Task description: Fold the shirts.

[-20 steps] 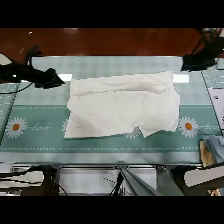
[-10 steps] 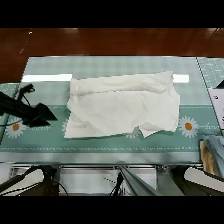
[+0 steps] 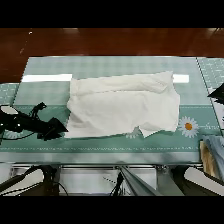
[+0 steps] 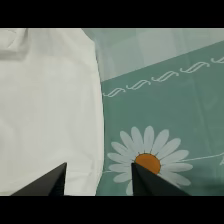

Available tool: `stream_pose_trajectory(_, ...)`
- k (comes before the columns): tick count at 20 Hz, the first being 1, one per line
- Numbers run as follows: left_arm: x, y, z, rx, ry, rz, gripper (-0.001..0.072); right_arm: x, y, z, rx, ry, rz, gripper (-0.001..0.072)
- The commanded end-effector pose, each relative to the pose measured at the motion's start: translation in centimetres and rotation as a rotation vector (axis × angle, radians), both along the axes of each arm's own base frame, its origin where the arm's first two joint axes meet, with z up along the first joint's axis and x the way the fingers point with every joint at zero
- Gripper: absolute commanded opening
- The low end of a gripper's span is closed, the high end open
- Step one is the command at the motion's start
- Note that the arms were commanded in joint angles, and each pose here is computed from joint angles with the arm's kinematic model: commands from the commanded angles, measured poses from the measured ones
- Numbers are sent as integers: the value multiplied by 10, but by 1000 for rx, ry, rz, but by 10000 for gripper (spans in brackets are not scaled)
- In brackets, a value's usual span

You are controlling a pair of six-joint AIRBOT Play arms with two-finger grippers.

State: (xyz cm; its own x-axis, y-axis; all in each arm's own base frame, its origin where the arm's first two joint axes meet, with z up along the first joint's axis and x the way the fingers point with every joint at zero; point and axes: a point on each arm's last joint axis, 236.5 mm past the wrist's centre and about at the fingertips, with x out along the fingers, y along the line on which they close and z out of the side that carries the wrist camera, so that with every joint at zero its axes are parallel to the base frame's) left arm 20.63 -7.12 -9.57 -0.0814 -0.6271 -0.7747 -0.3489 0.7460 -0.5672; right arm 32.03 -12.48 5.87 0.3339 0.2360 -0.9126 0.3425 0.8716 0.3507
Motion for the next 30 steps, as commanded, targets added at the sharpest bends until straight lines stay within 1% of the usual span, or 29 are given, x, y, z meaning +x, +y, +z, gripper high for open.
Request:
stream_pose_trajectory(1, 11, -20, -18, -13, -8, 28, 575, 2, -1, -1, -3, -14, 1, 492)
stream_pose_trajectory(3, 11, -36, -30, -20, 21, 13, 561, 2, 0, -1, -2, -13, 1, 492)
stream_pose_trajectory(4, 13, -37, -38, 3, 34, 29, 400, 1, 0, -1, 0, -10, 2, 492)
stream_pose_trajectory(5, 16, -36, -42, 20, 34, 47, 179, 0, 1, -2, 1, -5, 5, 492)
stream_pose_trajectory(6, 19, -34, -43, 27, 25, 55, 70, -5, -2, -4, -16, 13, 19, 488)
stream_pose_trajectory(7, 20, -32, -42, 28, 17, 60, 27, -14, -11, -9, -59, 55, 24, 474)
stream_pose_trajectory(8, 20, -31, -40, 23, 11, 56, 26, -25, -22, -15, -102, 105, 14, 467)
stream_pose_trajectory(9, 18, -30, -39, 13, 5, 40, 26, -35, -27, -22, -109, 145, 4, 458)
stream_pose_trajectory(10, 17, -30, -37, 4, -5, 24, 25, -45, -24, -30, -79, 173, -6, 458)
stream_pose_trajectory(12, 19, -28, -33, 2, -30, 12, 25, -66, -5, -53, 52, 235, -33, 461)
stream_pose_trajectory(14, 23, -26, -29, 7, -61, 8, 25, -79, 24, -76, 192, 259, -41, 499)
stream_pose_trajectory(17, 27, -25, -23, 14, -95, 5, 25, -96, 49, -112, 266, 297, -51, 498)
stream_pose_trajectory(20, 30, -25, -18, 18, -116, 5, 25, -99, 70, -134, 328, 273, -71, 498)
stream_pose_trajectory(22, 30, -25, -18, 18, -119, 5, 25, -98, 73, -145, 331, 259, -101, 495)
stream_pose_trajectory(24, 30, -25, -18, 18, -121, 3, 25, -91, 78, -155, 308, 236, -106, 494)
stream_pose_trajectory(29, 30, -25, -18, 18, -120, 3, 25, -43, 97, -162, 217, 109, -77, 493)
stream_pose_trajectory(30, 30, -25, -18, 18, -121, 4, 25, -37, 100, -163, 195, 97, -76, 475)
